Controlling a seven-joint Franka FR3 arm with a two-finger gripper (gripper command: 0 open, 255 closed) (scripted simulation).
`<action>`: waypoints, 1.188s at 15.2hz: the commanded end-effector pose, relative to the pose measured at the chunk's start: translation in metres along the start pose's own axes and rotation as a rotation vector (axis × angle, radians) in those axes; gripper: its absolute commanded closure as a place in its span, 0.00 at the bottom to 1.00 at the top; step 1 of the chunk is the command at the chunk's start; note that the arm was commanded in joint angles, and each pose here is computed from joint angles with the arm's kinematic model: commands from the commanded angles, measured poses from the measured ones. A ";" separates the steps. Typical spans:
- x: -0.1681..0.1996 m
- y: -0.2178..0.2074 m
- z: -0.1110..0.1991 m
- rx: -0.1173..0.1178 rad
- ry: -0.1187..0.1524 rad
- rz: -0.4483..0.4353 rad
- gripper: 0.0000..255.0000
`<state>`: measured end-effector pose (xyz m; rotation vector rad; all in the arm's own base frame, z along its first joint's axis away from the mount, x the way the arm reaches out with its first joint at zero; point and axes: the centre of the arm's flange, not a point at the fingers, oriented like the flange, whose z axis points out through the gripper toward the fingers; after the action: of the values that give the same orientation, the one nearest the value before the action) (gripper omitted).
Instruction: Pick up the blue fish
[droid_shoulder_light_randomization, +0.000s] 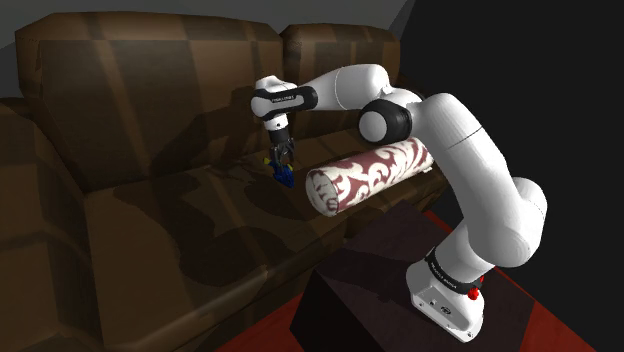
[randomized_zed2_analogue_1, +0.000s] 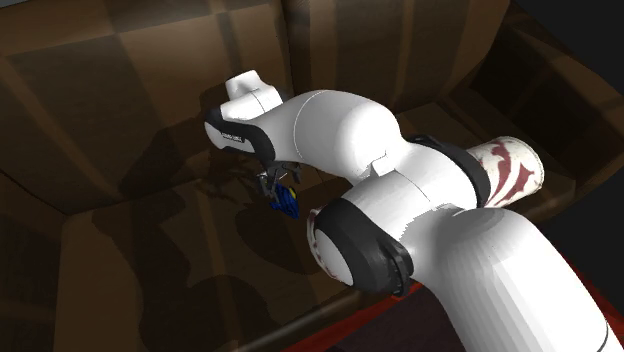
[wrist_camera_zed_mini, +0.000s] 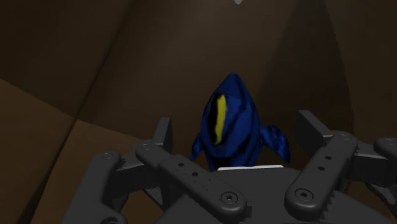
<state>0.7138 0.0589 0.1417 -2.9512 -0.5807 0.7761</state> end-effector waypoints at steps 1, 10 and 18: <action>0.004 0.001 0.007 0.000 0.000 0.000 0.00; 0.004 0.001 0.007 0.000 0.000 0.000 1.00; -0.011 -0.003 -0.021 0.000 0.000 0.000 1.00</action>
<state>0.7142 0.0585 0.1602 -2.9514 -0.5805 0.7755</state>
